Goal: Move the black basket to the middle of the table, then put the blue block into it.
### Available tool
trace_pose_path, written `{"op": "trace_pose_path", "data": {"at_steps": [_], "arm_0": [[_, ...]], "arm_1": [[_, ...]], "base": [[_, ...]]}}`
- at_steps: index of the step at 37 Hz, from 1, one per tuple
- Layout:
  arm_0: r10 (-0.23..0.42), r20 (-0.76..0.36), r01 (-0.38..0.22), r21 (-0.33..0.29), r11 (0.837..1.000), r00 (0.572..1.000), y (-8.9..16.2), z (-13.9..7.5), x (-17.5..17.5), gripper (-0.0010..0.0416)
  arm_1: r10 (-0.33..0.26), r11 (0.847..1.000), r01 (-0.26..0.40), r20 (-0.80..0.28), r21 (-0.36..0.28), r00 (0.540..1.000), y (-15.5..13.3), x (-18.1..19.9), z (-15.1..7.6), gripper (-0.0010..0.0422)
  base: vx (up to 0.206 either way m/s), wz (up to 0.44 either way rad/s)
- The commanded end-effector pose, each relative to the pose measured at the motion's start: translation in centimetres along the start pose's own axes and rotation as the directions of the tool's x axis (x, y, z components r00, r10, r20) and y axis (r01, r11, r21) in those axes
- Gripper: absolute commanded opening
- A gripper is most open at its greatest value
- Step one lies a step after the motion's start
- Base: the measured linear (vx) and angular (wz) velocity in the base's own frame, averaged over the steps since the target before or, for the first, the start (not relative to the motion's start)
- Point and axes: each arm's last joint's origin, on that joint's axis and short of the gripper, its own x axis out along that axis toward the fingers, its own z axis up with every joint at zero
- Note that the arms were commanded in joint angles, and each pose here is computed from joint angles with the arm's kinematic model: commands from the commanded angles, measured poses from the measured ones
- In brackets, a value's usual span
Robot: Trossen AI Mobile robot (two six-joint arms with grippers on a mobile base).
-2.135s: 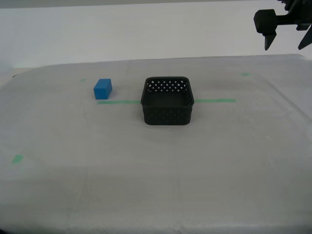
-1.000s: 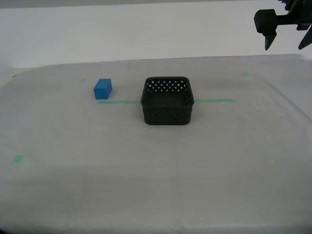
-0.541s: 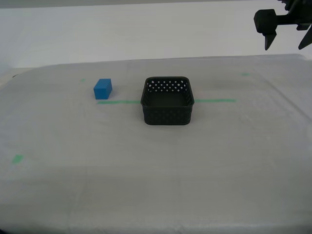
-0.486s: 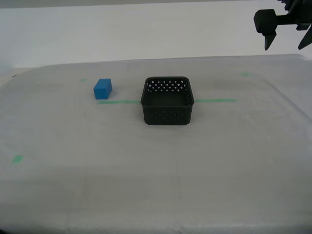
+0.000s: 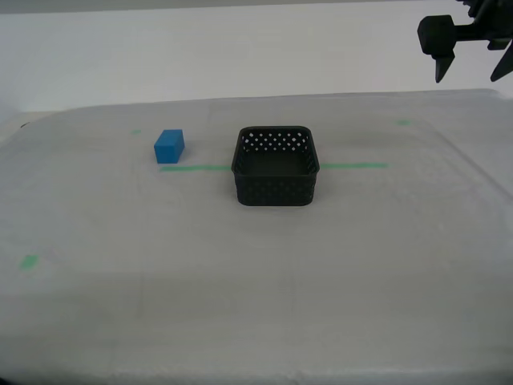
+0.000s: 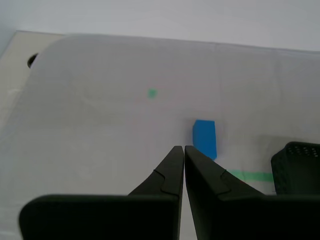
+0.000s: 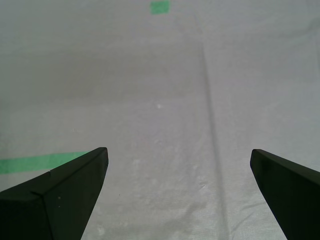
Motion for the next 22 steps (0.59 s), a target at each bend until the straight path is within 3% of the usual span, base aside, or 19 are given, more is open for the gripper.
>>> {"op": "trace_pose_path", "data": {"at_steps": [1,22], "arm_0": [[-0.003,0.001,0.003,-0.001,1.0,1.0,0.0,0.0,0.0,0.0399],[-0.003,0.001,0.003,-0.001,1.0,1.0,0.0,0.0,0.0,0.0399]], "arm_1": [[-0.006,1.0,0.006,-0.038,0.001,0.999,-0.6,0.9,0.4,0.0],[-0.044,0.997,0.058,-0.243,0.049,0.969,-4.8,7.5,4.0,0.0]], "base": [[0.0,0.0],[0.0,0.0]]}}
